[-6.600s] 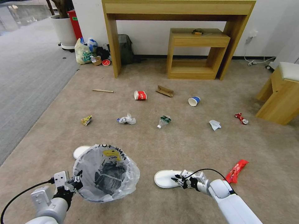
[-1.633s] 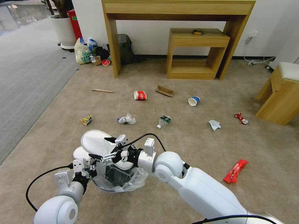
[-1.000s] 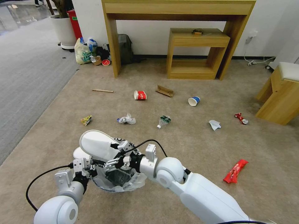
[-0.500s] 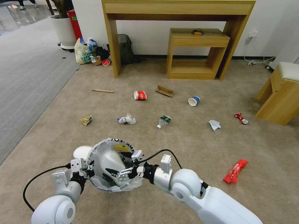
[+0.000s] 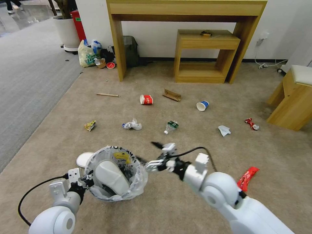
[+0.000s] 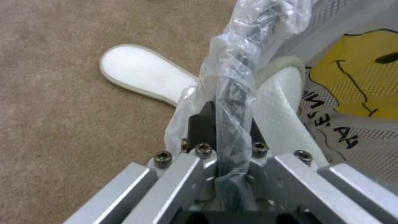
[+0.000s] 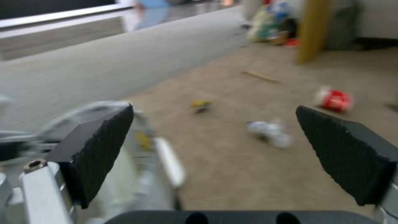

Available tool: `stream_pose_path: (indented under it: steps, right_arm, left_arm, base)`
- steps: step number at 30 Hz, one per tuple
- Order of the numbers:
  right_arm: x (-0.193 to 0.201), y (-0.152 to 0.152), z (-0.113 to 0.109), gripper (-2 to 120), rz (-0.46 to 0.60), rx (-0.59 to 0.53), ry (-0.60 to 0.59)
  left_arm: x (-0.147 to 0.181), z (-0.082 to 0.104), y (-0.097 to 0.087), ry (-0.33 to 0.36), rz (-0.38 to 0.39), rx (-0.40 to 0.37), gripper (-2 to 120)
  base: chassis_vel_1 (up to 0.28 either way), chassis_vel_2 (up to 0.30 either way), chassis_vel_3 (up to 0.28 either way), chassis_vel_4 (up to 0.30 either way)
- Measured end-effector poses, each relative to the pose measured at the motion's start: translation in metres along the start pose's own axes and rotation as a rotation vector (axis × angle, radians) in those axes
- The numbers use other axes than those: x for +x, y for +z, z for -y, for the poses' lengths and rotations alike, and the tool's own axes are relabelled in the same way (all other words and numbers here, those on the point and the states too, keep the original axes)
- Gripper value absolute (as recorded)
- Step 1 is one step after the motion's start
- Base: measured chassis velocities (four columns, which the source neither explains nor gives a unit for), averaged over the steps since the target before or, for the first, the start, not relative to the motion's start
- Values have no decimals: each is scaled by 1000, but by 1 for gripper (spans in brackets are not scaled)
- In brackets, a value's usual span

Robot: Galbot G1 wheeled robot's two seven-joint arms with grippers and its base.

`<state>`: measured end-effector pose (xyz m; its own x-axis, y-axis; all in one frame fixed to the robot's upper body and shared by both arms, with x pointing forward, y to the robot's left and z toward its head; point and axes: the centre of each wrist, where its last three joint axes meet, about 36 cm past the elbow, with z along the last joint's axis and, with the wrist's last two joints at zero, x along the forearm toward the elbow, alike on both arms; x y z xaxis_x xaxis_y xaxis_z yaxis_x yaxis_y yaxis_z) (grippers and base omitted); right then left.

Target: Pick up the trash bin and place the garbage on the floor into it.

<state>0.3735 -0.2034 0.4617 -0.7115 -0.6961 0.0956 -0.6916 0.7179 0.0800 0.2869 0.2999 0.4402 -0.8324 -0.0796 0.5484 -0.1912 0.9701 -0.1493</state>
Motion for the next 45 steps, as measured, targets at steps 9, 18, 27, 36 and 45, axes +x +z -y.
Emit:
stream_pose_path:
  steps: [9,18,27,36,45]
  right_arm:
    - [17,16,4,100,47,14,138]
    - [26,14,-3,100,83,-2,186]
    - [32,12,-5,100,89,-2,196]
    - [35,15,-10,100,83,-3,189]
    - [33,17,-12,100,81,-6,179]
  left_arm:
    - [4,-2,1,4,-2,-3,0]
    - [7,-9,-2,2,1,-6,0]
    - [9,-8,0,3,-1,-5,0]
    - [13,-9,1,0,2,-7,0]
    - [15,-11,1,-7,5,-8,0]
  base:
    - [0,0,0,0]
    - [6,6,-12,-6]
    - [82,85,-80,-94]
    - [119,124,-119,-123]
    - [97,92,-100,-95]
